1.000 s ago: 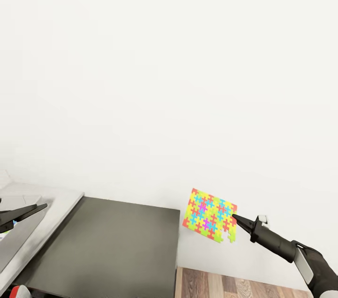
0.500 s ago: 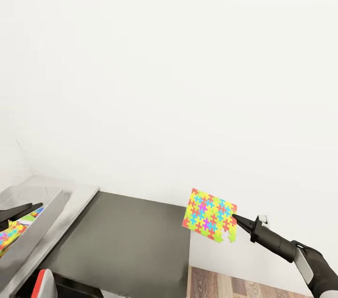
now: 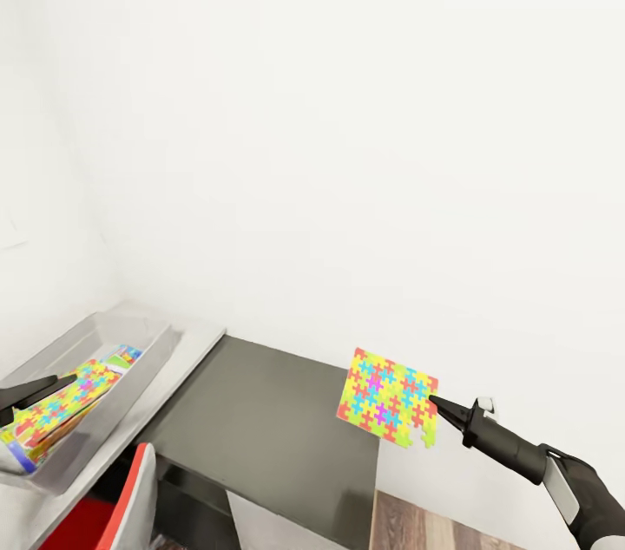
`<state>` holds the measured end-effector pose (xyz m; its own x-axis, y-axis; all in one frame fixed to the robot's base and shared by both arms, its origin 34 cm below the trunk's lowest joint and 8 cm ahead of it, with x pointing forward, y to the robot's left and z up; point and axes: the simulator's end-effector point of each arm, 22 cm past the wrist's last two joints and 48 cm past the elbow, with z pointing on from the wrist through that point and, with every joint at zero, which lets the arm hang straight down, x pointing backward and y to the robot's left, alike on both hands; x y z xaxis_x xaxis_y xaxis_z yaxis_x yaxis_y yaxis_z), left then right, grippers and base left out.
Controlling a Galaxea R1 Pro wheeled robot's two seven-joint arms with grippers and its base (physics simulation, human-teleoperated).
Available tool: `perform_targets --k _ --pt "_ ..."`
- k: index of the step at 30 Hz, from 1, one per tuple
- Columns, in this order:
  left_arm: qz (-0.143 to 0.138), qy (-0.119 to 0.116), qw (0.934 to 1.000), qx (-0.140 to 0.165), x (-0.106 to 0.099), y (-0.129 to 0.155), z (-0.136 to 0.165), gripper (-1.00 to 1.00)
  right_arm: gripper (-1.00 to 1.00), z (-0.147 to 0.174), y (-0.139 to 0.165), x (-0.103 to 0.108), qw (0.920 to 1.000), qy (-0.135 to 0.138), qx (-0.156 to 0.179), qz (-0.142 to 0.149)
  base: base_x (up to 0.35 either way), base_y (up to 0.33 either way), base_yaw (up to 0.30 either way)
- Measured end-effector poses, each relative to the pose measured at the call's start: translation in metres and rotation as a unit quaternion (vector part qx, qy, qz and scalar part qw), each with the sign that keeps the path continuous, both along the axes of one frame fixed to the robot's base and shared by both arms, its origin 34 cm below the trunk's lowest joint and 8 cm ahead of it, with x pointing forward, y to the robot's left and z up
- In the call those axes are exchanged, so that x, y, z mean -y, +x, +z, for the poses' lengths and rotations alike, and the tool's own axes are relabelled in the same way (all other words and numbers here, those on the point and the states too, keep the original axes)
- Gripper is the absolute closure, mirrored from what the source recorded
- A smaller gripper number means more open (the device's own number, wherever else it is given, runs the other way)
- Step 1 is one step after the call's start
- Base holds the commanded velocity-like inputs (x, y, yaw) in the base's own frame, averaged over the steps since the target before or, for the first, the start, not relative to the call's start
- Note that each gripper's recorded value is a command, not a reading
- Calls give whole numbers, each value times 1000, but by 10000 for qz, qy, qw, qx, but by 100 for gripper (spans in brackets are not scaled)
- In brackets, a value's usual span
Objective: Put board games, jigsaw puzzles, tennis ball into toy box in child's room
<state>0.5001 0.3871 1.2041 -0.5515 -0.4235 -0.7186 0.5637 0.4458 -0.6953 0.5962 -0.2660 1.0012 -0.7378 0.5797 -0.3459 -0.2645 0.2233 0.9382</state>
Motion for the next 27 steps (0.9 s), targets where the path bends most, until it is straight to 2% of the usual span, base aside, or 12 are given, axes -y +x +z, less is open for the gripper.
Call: perform_targets --k 13,27 --pt "1 0 10000 40 0 -2 3 -100 100 4 0 -1 10000 9 42 12 -8 7 273" --pt "1 2 10000 82 0 -4 6 -100 100 17 3 -2 9997 -53 224 31 35 109 273"
